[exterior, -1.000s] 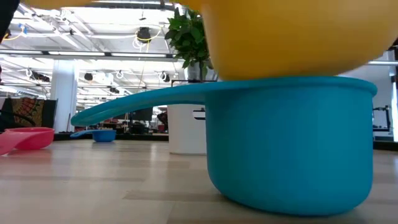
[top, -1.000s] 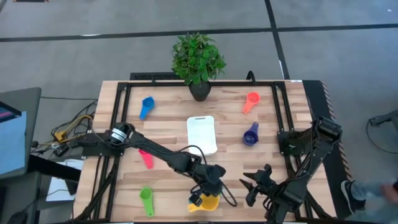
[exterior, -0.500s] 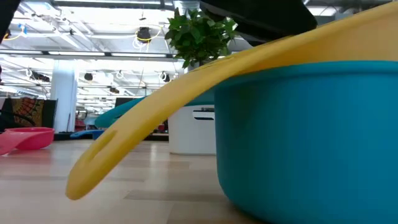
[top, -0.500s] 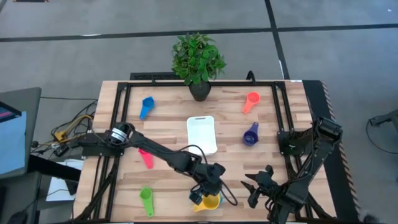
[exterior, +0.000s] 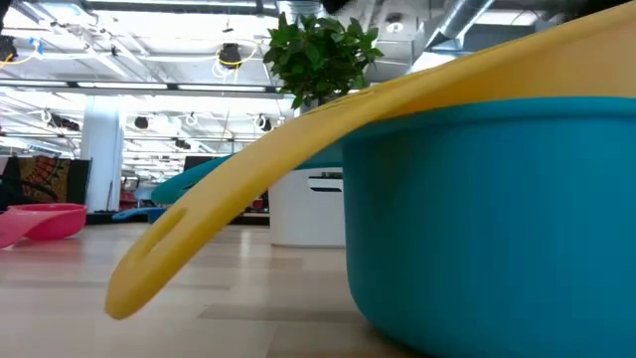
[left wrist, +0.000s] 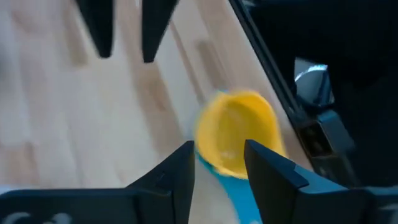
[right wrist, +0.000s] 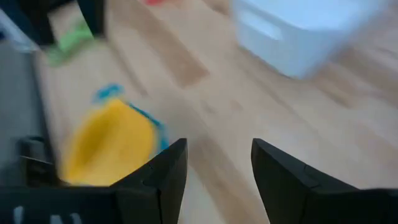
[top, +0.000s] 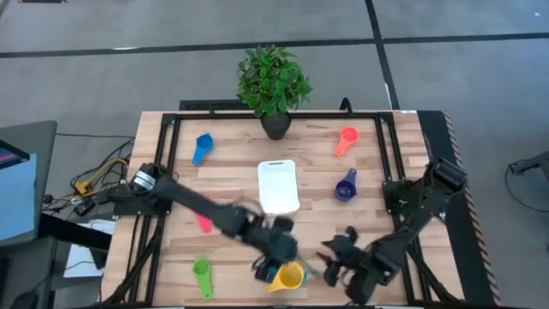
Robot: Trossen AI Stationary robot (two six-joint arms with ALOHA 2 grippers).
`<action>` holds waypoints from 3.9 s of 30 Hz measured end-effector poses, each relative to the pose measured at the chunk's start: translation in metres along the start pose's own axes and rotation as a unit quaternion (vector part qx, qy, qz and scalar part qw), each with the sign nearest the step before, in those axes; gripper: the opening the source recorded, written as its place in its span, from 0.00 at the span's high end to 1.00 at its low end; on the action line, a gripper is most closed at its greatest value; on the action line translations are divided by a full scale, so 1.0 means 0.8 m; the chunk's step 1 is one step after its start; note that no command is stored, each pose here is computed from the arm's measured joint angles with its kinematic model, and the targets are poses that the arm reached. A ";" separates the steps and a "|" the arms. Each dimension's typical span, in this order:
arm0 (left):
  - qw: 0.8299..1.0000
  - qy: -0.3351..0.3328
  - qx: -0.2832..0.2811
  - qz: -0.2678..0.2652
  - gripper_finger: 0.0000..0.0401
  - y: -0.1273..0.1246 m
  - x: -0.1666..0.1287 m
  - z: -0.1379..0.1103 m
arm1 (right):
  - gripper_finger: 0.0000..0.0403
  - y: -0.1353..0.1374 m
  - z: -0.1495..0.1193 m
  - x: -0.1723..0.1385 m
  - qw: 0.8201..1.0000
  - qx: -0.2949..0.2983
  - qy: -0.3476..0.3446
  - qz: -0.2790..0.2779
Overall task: Nest measuring cups in basket
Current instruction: Stack the yellow measuring cup on the top of the light blue measuring cup, then stack the violet measuring cup on top of the yellow measuring cup
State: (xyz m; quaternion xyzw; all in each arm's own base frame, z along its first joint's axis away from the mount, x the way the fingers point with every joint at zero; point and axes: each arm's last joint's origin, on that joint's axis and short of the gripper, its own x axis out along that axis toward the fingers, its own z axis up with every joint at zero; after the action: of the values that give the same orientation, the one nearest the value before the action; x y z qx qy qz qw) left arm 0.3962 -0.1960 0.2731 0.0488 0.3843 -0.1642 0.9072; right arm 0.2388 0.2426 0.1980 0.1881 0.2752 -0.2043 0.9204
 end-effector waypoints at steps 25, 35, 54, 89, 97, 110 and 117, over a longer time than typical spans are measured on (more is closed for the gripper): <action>0.982 -0.012 -0.042 0.181 0.83 -0.098 -0.020 -0.033 | 0.53 0.010 -0.024 0.043 0.999 -0.041 0.018 0.004; 0.974 -0.014 -0.049 0.220 0.84 -0.079 -0.009 -0.040 | 0.52 -0.030 0.044 0.004 0.995 -0.065 -0.018 -0.067; 0.952 0.046 -0.083 0.291 0.84 0.068 0.004 -0.055 | 0.53 -0.300 0.206 0.032 0.944 0.035 0.095 -0.312; 0.947 -0.049 -0.120 0.292 0.84 0.151 -0.085 -0.114 | 0.71 -0.324 0.108 0.104 0.882 -0.280 0.379 -0.007; 0.936 -0.084 -0.159 0.302 0.84 0.164 -0.088 -0.109 | 0.95 -0.321 0.120 0.091 0.935 -0.103 0.333 -0.071; 0.881 -0.243 -0.146 0.378 0.75 0.185 -0.045 -0.077 | 0.96 -0.303 0.116 0.043 0.947 0.188 -0.215 -0.149; 0.843 -0.289 -0.083 0.447 0.72 0.213 -0.041 -0.055 | 0.93 -0.284 0.114 0.039 0.903 0.230 -0.328 -0.157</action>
State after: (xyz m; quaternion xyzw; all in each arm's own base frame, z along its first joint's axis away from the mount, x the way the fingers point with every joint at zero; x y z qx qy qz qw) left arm 0.4020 -0.0179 0.2588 0.0901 0.0538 0.2845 0.9529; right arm 0.1930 0.0001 0.1973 0.2713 -0.0712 -0.4541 0.8457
